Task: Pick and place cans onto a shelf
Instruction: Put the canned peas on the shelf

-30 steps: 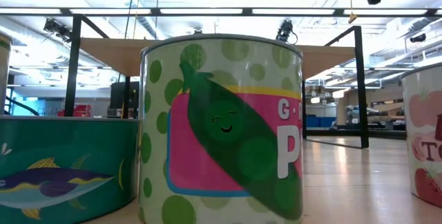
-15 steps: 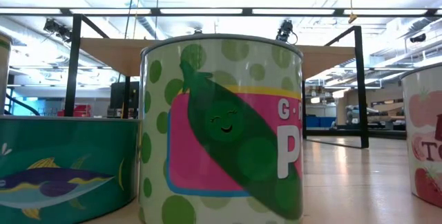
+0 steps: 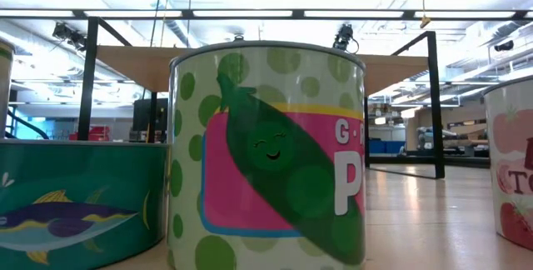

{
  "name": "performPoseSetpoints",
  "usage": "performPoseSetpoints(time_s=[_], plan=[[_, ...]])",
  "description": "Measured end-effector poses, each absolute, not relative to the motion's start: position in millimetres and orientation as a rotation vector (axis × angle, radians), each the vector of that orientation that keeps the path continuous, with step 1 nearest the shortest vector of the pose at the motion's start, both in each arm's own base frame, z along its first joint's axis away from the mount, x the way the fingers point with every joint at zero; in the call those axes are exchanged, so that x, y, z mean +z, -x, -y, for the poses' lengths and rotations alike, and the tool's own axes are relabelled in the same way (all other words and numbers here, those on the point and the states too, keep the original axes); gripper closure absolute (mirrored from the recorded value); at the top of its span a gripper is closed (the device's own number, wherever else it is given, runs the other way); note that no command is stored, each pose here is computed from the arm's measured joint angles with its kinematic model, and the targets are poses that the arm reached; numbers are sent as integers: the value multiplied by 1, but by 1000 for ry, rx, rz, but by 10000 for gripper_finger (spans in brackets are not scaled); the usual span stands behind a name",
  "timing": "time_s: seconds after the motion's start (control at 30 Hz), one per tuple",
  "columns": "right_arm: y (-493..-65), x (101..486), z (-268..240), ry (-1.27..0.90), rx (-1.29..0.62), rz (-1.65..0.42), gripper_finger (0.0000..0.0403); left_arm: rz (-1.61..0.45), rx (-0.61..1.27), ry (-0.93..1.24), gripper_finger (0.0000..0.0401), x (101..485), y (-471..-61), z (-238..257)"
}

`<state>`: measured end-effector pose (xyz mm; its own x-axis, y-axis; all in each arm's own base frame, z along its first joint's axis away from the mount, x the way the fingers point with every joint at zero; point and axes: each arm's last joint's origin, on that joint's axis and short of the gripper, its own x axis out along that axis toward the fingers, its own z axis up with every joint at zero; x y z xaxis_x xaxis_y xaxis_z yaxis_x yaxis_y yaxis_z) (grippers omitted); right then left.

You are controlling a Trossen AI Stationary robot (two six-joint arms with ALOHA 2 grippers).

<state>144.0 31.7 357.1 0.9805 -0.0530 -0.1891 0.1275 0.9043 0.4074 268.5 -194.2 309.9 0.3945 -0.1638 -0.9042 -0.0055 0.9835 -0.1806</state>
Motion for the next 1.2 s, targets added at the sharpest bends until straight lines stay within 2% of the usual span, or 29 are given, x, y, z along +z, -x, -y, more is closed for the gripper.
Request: performPoseSetpoints(time_s=[0.3, 0.47, 1.0, 1.2], plan=[[-144, 357, -31, -423, -103, -175, 394, -1342, -181, 40, 58, 281, -273, 203], [-144, 357, -31, -421, -105, -174, 394, -1412, -146, -23, 17, 271, -270, 204], [-144, 357, -31, -433, -106, -173, 394, -1465, -70, -81, 7, 238, -252, 210], [-144, 357, -31, -435, -106, -173, 394, -1455, -40, -30, 7, 225, -252, 210]])
